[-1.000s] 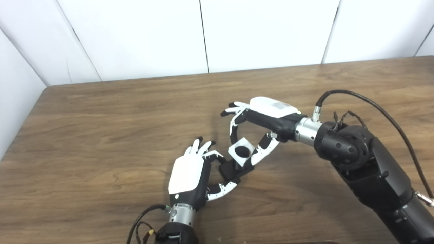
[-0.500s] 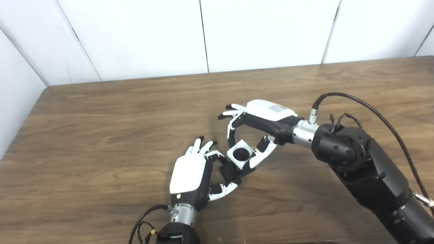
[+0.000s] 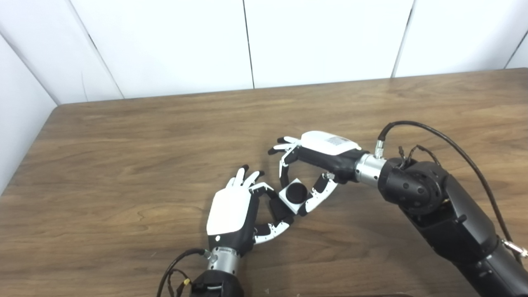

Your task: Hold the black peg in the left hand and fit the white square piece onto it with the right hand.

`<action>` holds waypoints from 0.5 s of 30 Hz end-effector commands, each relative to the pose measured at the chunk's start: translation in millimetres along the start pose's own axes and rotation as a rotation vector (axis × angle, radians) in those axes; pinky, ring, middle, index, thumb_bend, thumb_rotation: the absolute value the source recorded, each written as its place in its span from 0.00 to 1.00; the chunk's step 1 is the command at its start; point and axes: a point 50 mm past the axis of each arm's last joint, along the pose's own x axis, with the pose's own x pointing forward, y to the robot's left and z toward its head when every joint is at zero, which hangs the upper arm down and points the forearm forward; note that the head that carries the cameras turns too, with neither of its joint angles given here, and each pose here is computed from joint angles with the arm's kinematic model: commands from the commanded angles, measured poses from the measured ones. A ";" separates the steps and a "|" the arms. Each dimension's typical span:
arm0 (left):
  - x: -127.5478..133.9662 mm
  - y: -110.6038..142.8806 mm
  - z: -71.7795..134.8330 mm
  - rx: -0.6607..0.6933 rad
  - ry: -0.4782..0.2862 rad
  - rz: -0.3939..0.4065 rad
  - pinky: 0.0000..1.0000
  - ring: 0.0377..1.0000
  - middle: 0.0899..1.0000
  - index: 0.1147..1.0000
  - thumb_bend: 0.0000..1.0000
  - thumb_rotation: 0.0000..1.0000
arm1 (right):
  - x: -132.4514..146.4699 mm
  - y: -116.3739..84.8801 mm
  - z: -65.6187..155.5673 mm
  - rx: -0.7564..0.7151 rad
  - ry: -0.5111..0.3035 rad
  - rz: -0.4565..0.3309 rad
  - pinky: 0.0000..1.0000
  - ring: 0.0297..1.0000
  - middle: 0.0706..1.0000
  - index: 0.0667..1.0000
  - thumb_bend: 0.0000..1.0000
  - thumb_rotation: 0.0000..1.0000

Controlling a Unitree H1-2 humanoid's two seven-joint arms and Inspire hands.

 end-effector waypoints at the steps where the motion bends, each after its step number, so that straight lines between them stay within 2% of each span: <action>1: 1.3 9.5 11.7 -0.021 -0.021 0.061 0.95 1.00 0.90 0.52 0.55 0.40 | 1.7 -20.6 4.2 -0.045 -0.024 -0.050 0.87 1.00 0.91 0.45 0.52 0.14; 11: 0.0 9.8 11.6 -0.022 -0.020 0.064 0.94 1.00 0.90 0.52 0.54 0.41 | 1.8 -19.3 0.2 -0.049 -0.003 -0.036 0.87 0.99 0.91 0.46 0.52 0.14; 12: -0.1 9.8 11.6 -0.024 -0.019 0.064 0.94 1.00 0.90 0.52 0.54 0.41 | 1.9 -19.5 -0.1 -0.045 -0.001 -0.035 0.87 0.99 0.91 0.55 0.70 0.16; 13: -0.1 9.8 11.5 -0.026 -0.019 0.065 0.94 1.00 0.90 0.52 0.54 0.41 | 2.0 -19.8 -0.2 -0.042 0.001 -0.034 0.87 0.99 0.91 0.60 0.80 0.17; 14: -0.1 9.7 11.3 -0.027 -0.019 0.065 0.94 1.00 0.90 0.52 0.54 0.41 | 2.0 -20.1 -0.4 -0.040 0.002 -0.033 0.87 0.99 0.91 0.65 0.87 0.20; 15: -0.2 9.6 11.4 -0.027 -0.018 0.064 0.94 1.00 0.90 0.52 0.54 0.41 | 1.7 -20.7 -0.5 -0.039 0.002 -0.034 0.87 0.98 0.91 0.67 0.91 0.21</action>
